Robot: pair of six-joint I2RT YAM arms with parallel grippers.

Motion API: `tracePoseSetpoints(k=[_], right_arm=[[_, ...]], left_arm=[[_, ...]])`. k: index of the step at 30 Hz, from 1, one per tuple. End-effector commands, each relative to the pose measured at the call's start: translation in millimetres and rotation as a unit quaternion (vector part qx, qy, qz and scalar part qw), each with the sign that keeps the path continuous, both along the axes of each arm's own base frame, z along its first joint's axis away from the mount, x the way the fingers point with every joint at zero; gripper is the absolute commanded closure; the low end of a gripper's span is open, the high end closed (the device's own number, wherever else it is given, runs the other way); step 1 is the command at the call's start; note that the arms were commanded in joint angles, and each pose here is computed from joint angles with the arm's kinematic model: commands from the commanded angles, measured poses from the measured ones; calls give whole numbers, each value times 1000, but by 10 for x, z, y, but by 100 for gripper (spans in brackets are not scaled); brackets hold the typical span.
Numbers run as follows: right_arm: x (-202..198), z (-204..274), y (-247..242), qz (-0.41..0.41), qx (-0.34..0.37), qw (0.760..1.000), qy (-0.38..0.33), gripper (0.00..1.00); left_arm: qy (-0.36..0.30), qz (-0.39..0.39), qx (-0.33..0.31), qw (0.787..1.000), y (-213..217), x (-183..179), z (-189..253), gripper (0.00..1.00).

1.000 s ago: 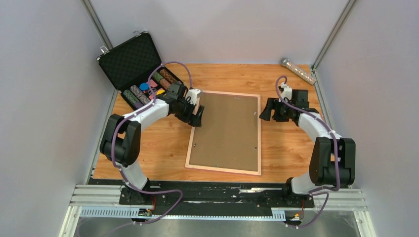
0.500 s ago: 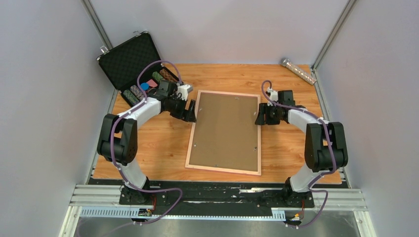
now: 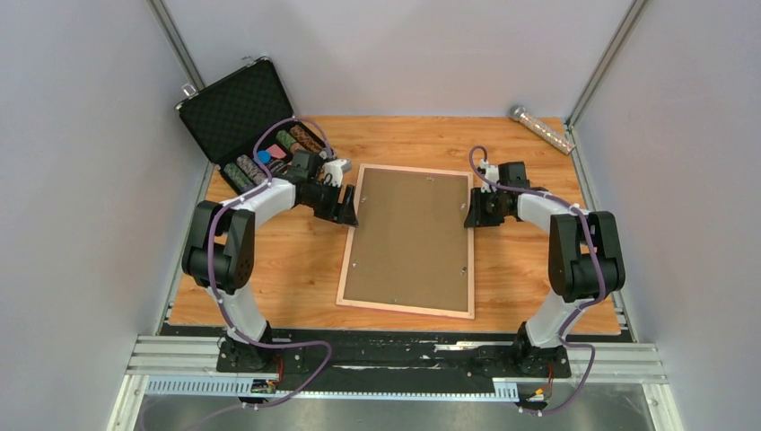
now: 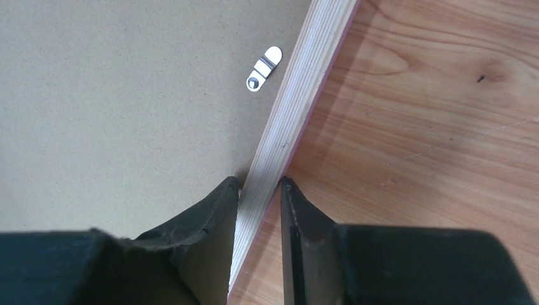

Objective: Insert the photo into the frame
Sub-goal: Adjust the photo frame at the center of the board.

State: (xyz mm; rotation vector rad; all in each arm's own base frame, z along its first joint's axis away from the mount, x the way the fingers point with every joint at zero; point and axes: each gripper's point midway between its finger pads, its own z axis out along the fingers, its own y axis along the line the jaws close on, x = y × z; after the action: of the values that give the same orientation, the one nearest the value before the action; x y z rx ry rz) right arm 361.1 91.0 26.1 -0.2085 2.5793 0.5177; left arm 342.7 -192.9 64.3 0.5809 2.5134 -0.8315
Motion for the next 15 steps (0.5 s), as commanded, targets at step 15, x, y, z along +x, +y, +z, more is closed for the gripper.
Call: tracePoseSetpoints(k=[15], right_arm=[[24,70,-58,37,-17,999,-1,88]], left_arm=[[61,4,-19,998,-58,-79,-315,29]])
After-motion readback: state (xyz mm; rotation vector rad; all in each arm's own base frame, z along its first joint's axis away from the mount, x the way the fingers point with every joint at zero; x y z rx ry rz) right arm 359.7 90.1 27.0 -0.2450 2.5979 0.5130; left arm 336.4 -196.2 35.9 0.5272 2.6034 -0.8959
